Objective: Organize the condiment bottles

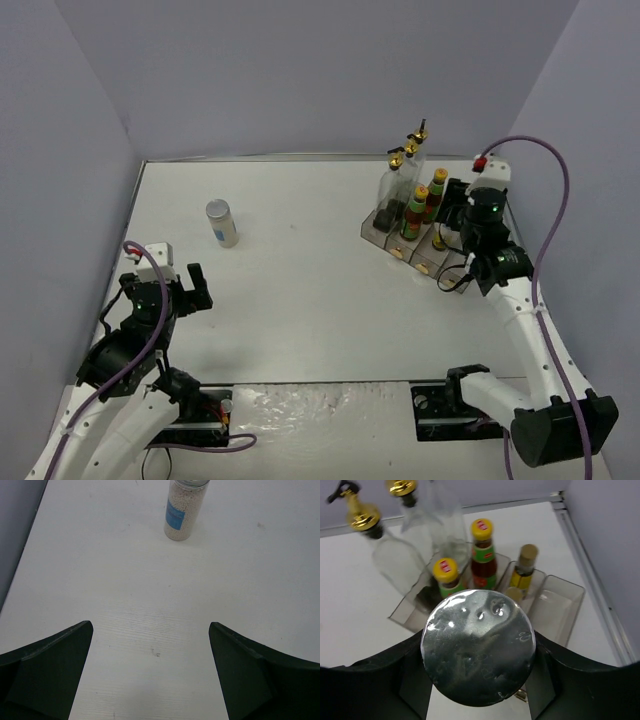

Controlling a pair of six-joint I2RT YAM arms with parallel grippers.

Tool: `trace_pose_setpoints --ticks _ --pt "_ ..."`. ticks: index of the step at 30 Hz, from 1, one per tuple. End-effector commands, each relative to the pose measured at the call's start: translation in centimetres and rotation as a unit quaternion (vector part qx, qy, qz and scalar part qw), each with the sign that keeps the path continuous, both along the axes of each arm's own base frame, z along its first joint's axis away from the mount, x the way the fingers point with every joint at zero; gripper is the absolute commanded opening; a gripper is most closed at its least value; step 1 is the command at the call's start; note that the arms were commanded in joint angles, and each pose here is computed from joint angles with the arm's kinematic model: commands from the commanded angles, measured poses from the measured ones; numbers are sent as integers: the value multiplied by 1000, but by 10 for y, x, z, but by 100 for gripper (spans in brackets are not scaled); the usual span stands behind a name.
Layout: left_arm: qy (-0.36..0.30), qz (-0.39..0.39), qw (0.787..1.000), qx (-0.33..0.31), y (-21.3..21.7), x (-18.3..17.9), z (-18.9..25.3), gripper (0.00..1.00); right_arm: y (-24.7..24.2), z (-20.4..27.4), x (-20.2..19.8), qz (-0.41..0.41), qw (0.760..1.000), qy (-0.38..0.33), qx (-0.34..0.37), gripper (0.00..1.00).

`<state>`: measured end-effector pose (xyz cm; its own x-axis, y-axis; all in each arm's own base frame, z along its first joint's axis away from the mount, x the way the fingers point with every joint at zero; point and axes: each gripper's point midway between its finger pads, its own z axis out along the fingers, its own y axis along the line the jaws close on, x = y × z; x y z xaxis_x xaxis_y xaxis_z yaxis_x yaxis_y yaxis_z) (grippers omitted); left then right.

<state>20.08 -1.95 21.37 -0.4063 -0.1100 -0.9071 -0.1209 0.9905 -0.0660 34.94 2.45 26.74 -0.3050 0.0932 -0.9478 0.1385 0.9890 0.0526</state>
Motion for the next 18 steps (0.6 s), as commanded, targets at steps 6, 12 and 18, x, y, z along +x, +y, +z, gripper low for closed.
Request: trace_pose_setpoints --ticks 6,12,18 --pt "-22 0 1000 -9 -4 10 15 100 -121 37 31 -173 983 -40 40 0" --pt "-23 -2 1000 -10 -5 10 15 100 -158 -2 65 -192 980 -24 44 0" --pt "-22 0 1000 -9 -4 10 15 100 -172 -31 95 -186 982 -15 34 0"
